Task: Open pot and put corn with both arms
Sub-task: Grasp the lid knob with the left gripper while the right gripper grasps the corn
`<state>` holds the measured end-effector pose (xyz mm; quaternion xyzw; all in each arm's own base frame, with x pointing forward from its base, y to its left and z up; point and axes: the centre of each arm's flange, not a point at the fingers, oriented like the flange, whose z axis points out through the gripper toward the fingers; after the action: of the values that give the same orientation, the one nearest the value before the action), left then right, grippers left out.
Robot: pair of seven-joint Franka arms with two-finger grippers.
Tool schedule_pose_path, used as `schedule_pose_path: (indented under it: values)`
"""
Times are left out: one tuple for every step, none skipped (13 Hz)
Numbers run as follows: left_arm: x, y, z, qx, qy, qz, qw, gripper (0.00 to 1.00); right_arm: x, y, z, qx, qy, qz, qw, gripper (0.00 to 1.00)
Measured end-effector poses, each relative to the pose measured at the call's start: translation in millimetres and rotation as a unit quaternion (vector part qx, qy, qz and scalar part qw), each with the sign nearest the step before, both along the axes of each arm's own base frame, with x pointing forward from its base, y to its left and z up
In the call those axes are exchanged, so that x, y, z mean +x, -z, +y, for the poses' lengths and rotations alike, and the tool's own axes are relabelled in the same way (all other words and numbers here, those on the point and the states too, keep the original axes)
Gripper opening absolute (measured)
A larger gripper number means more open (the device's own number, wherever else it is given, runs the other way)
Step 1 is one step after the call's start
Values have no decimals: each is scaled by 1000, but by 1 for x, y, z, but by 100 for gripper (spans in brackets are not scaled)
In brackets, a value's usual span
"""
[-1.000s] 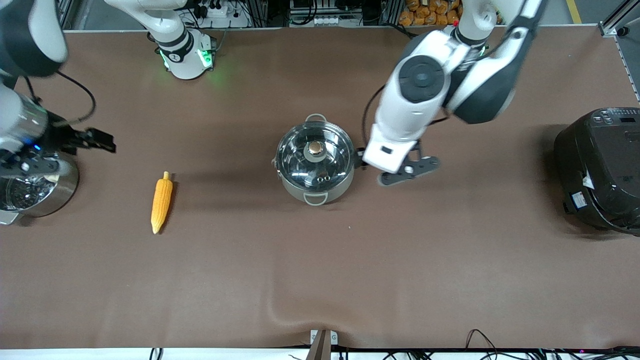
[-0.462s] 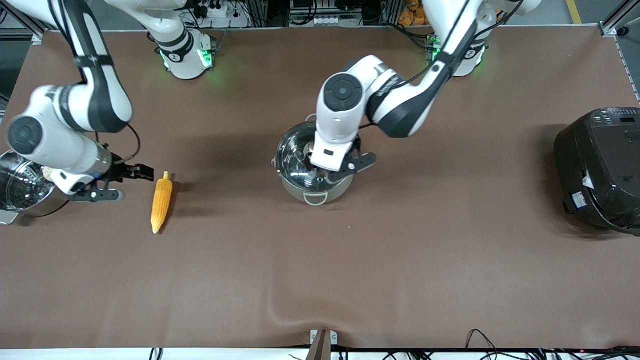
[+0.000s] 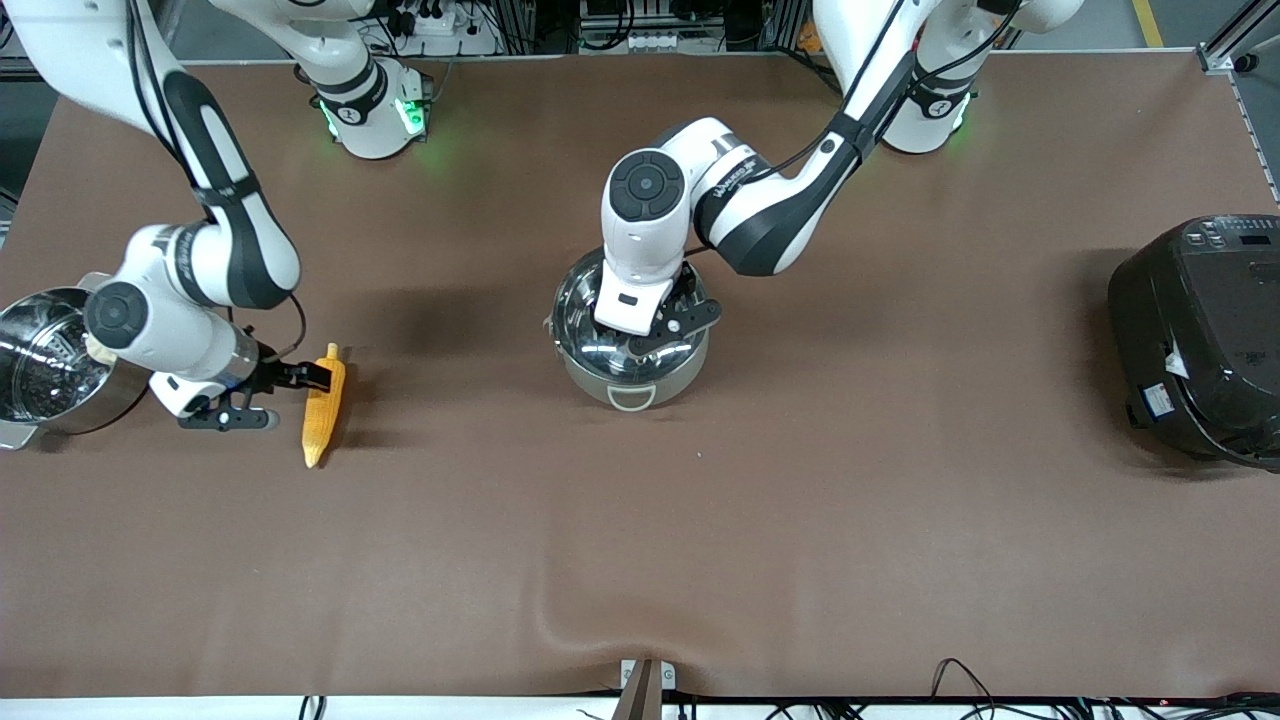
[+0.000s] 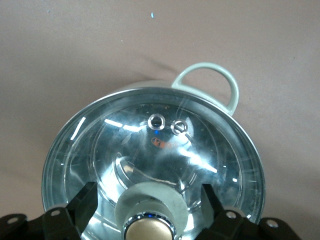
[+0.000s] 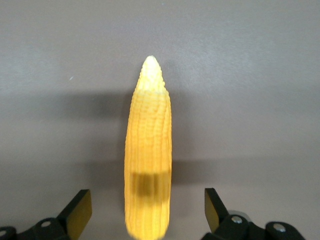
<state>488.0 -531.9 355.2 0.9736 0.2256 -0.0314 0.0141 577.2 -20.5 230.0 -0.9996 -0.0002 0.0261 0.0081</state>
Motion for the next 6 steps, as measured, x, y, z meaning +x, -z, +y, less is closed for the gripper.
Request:
schedule_pose_path:
  values:
    - [-4,3,-4,2,1,1,1000,87,1,13,3,1,-2,-2,1000,100]
    - [-8,6,-7,4,-2,2,1000,86,1,24,5,1,-4,-2,1000,100]
    - [-12,8,-11,6,-1,2,1000,87,0,32,6,0,-6,-3,1000,100]
    - [-17,9,-15,8,-1,2,1000,84,0,38,6,0,-7,-4,1000,100]
    - [-20,9,-18,8,-3,1,1000,83,0,43,6,0,-8,-2,1000,100]
    - [-22,9,-20,9,-4,1,1000,81,-1,47,6,0,-8,0,1000,100]
